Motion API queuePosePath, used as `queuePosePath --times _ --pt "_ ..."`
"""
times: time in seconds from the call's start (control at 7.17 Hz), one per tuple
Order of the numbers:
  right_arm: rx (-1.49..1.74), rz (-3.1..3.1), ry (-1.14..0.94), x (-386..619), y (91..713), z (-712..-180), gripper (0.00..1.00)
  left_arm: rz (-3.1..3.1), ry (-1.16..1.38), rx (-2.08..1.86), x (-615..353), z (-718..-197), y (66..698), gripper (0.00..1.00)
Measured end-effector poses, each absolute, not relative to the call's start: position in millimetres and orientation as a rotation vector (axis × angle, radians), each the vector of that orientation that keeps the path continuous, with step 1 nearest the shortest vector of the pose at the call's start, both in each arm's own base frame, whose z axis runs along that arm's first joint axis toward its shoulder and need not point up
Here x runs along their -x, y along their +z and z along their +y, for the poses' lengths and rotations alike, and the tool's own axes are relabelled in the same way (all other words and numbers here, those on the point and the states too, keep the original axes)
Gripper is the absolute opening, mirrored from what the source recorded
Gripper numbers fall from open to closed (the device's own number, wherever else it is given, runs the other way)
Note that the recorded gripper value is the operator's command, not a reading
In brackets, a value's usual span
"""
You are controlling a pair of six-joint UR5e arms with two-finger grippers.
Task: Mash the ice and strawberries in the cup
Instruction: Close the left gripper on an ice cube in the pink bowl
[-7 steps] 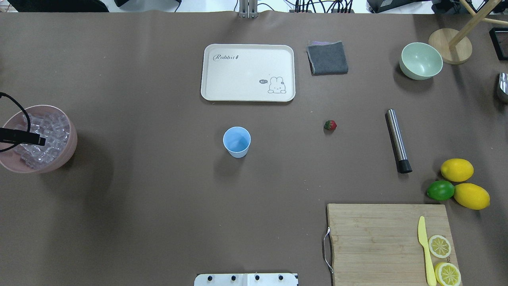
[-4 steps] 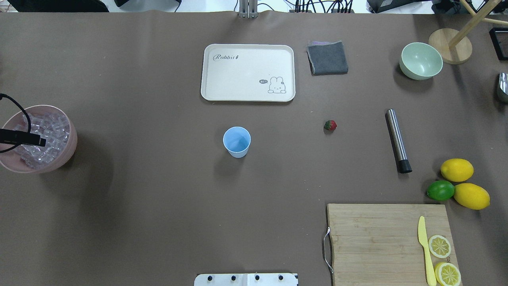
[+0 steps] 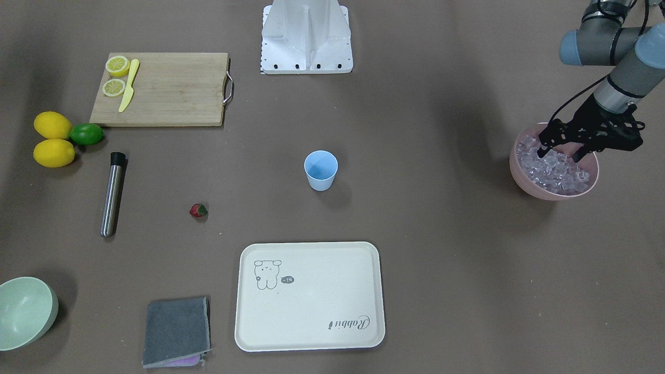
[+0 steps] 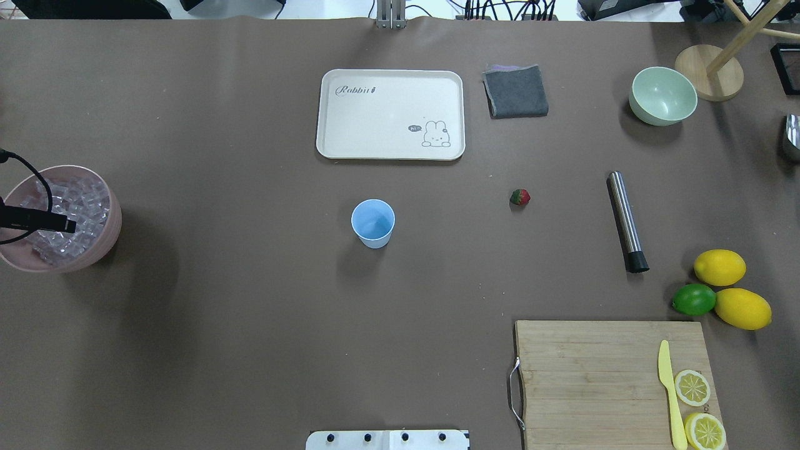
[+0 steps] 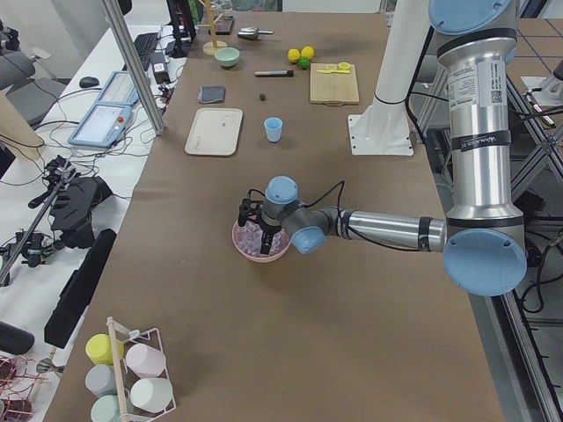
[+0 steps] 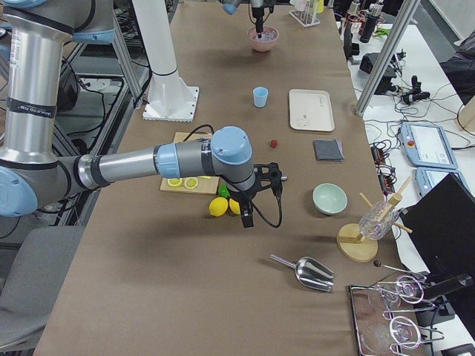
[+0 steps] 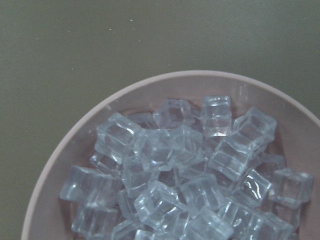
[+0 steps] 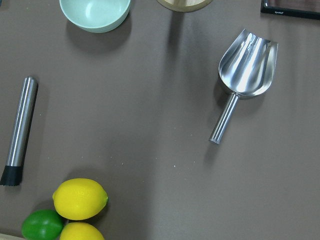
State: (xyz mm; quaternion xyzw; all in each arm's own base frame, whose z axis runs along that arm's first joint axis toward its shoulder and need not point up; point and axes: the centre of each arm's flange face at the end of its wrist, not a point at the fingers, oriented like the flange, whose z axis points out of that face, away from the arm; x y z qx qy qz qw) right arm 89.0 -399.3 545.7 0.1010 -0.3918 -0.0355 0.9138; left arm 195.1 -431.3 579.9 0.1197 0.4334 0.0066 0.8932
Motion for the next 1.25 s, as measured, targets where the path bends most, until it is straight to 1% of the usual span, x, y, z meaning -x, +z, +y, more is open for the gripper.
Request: queuePosePath --times 0.42,0.56,0.7,1.12,1.25 --pt "-0.206 -0.807 -0.072 -89.0 546.8 -399.4 1.00 0.900 0.020 -0.248 -197.7 -430.7 579.6 0.97" --pt "-0.205 -0.807 -0.072 -89.0 547.2 -399.3 1.00 0.899 0.020 -0.249 -198.1 -430.7 579.8 0.96" --pt "-0.205 -0.807 -0.073 -89.0 547.4 -399.1 1.00 0.897 0.020 -0.250 -198.5 -430.7 580.0 0.91" --pt "-0.205 -0.806 -0.072 -89.0 547.7 -398.9 1.00 0.891 0.022 -0.258 -199.5 -432.1 580.0 0.85" --pt "-0.204 -0.806 -0.072 -89.1 547.7 -399.0 1.00 0.891 0.023 -0.259 -199.7 -432.4 580.0 0.80"
